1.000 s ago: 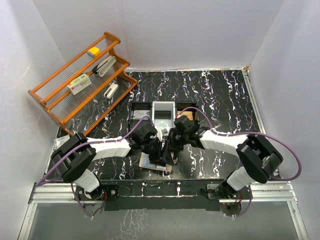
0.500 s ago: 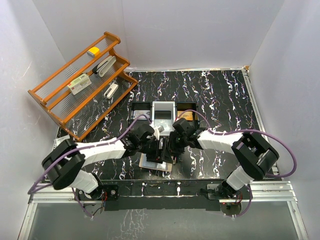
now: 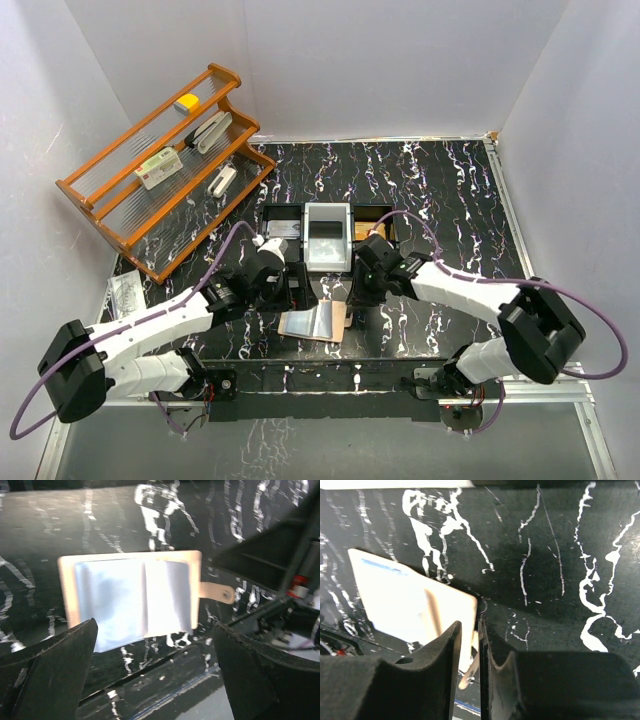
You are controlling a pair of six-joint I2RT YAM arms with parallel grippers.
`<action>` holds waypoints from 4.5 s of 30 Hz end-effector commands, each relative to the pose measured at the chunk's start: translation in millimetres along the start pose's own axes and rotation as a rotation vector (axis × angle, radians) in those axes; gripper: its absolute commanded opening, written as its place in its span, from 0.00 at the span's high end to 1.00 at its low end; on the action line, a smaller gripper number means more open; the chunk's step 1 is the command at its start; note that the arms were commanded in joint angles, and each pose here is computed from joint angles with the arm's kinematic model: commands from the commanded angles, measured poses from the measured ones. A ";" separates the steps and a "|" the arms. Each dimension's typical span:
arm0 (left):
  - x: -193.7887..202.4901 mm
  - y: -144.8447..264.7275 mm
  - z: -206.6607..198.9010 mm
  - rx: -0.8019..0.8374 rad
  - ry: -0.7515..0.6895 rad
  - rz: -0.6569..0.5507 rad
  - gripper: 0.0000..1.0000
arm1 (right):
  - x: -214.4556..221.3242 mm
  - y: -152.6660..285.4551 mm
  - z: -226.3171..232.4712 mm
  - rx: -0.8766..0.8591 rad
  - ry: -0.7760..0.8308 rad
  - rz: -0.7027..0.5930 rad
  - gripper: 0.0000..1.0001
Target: Take the credit cards out of the card holder
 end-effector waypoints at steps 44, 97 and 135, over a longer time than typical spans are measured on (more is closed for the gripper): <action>-9.1 52.8 84.6 -0.428 0.367 -0.151 0.01 | 42.4 -54.9 117.5 0.174 0.227 -0.072 0.47; 14.4 -2.9 41.2 0.340 0.210 0.223 0.44 | 29.0 -18.3 69.5 -0.305 -0.025 -0.002 0.81; 20.5 -48.0 -17.0 0.449 0.040 0.355 0.41 | -1.4 70.2 22.8 -0.230 -0.267 -0.415 0.23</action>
Point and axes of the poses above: each gripper's point midway between its finger pads, its own y axis back along the fingers, its own z axis along the line the jaws close on, x = y × z, the point moved 9 cm from there along y, back along the fingers, and after that the axes turned 5 degrees about -y, right-handed, at the moved point
